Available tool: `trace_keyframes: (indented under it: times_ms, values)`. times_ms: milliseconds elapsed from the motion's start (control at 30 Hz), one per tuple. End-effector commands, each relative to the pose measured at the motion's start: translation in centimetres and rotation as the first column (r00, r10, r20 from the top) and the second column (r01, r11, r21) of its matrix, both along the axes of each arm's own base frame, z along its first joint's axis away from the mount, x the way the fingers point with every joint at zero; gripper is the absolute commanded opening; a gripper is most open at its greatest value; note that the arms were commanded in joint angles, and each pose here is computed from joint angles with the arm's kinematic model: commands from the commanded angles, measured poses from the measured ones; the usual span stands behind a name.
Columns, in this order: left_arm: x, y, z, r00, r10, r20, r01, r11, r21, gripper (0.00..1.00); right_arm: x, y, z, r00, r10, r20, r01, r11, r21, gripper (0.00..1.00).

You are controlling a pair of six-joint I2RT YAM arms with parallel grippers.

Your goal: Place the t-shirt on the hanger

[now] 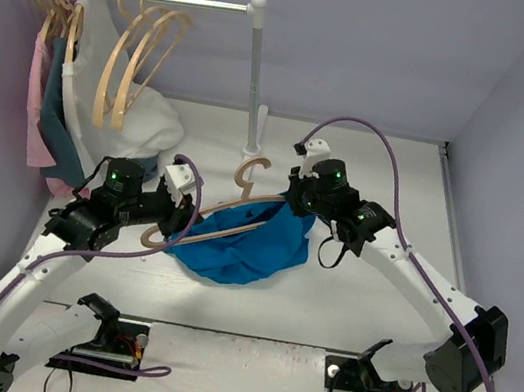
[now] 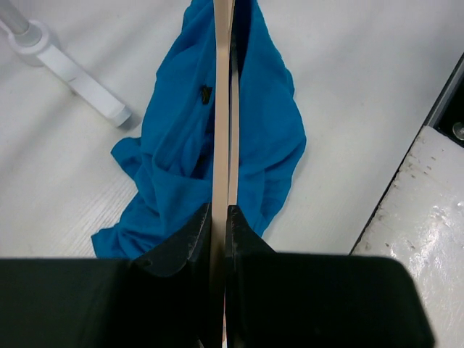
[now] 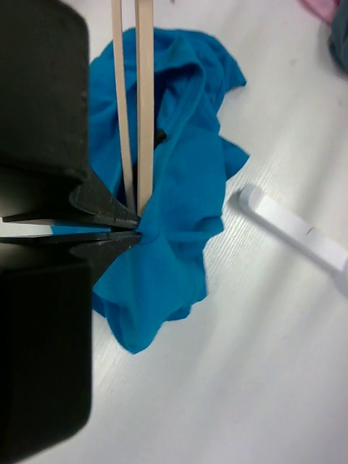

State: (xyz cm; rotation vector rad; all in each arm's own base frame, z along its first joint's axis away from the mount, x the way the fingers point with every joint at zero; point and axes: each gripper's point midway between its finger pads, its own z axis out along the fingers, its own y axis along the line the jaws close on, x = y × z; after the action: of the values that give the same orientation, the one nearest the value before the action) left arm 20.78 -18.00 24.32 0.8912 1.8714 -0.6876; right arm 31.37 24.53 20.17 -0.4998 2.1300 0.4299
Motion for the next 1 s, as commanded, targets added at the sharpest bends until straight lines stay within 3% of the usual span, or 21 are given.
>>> trace_keyframes:
  times_ms: [0,200,767,967]
  values:
    - [1.4,-2.9,4.3,0.985,-0.044,0.164,0.064,0.991,-0.116,0.00,-0.5,2.3,7.0,0.985,0.063,0.161,-0.078,0.993,0.085,0.00]
    - [3.0,-3.8,5.6,0.981,0.053,0.189,-0.005,0.969,-0.246,0.00,-1.2,3.2,9.8,0.975,0.080,0.207,-0.106,0.987,0.118,0.00]
    - [3.3,-8.5,9.0,0.953,-0.064,0.297,0.179,0.909,-0.377,0.00,-4.0,4.4,16.6,0.918,0.195,0.345,-0.267,0.948,0.173,0.01]
    - [3.4,-9.3,10.1,0.942,-0.068,0.329,0.216,0.872,-0.440,0.00,-4.9,4.5,16.3,0.910,0.235,0.340,-0.304,0.938,0.165,0.01]
